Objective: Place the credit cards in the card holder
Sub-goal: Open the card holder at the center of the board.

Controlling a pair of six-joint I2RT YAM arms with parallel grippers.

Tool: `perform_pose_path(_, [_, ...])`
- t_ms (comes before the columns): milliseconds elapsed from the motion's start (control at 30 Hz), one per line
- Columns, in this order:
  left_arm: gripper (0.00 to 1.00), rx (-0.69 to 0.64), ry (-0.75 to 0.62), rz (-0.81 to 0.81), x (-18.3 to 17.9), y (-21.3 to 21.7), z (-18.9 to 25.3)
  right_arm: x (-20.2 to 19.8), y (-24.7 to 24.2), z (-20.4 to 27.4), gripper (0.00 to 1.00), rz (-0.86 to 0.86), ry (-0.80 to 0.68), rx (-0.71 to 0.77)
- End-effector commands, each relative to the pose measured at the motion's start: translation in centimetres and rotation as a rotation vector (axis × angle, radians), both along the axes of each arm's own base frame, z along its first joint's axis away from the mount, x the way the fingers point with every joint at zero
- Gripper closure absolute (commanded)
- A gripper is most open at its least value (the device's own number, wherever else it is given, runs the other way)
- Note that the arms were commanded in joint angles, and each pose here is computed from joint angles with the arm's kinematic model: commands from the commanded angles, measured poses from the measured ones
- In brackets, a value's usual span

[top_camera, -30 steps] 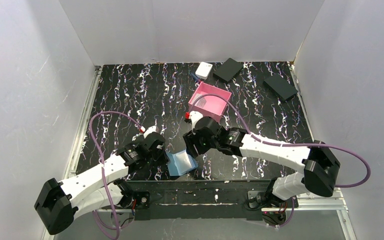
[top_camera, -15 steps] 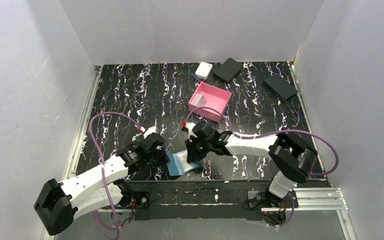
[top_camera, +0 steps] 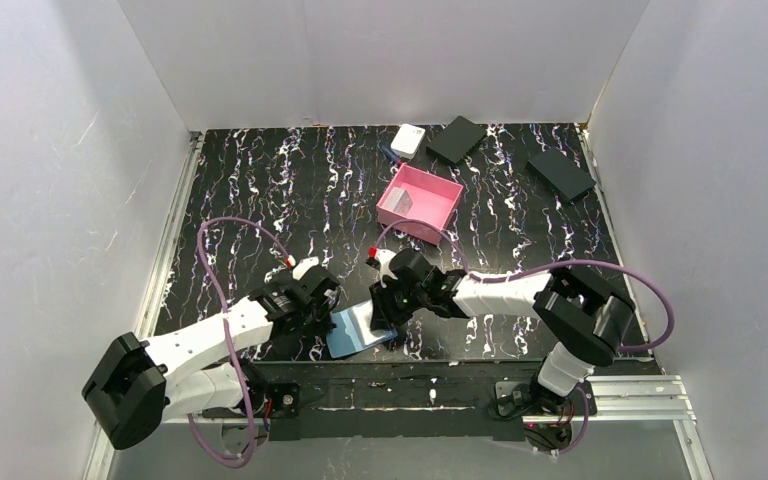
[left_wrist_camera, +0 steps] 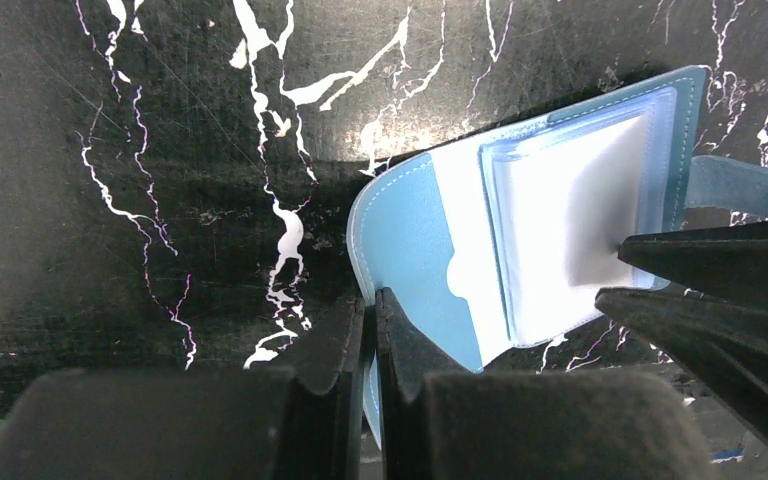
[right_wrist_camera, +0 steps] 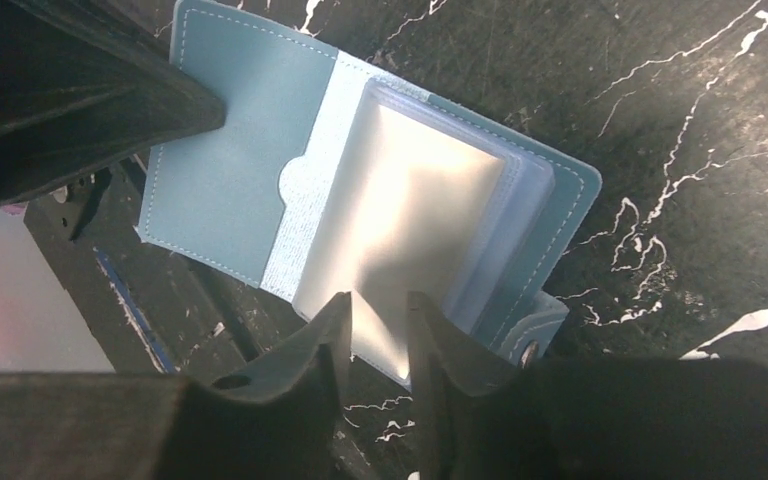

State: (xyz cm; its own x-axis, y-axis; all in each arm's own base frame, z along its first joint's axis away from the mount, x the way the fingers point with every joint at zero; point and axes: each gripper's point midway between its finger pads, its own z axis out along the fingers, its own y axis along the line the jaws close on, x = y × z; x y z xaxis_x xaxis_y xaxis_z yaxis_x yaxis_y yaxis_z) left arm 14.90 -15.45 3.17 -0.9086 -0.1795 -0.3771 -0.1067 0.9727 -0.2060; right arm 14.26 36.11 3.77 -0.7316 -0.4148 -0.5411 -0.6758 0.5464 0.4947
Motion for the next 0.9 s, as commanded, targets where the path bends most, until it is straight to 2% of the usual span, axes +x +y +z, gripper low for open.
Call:
perform_pose_path(0, [1.0,0.055,0.007,-0.004,-0.6,1.4,-0.3,-0.2,-0.4,1.2,0.58,-0.035,0.021,0.015])
perform_pose_path(267, [1.0,0.028,-0.008,0.011,-0.8,1.6,-0.3,0.5,-0.9,2.6,0.52,-0.069,0.065,0.07])
perform_pose_path(400, [1.0,0.0,-0.014,0.012,-0.6,1.0,-0.2,0.0,-0.2,2.7,0.53,-0.051,0.106,0.102])
perform_pose_path(600, [1.0,-0.018,-0.014,0.011,-0.5,0.5,-0.2,-0.7,0.2,2.6,0.61,-0.045,0.151,0.142])
perform_pose_path(867, [1.0,-0.024,-0.018,0.013,-0.5,0.6,-0.2,-0.6,-0.1,1.6,0.6,-0.062,0.157,0.121])
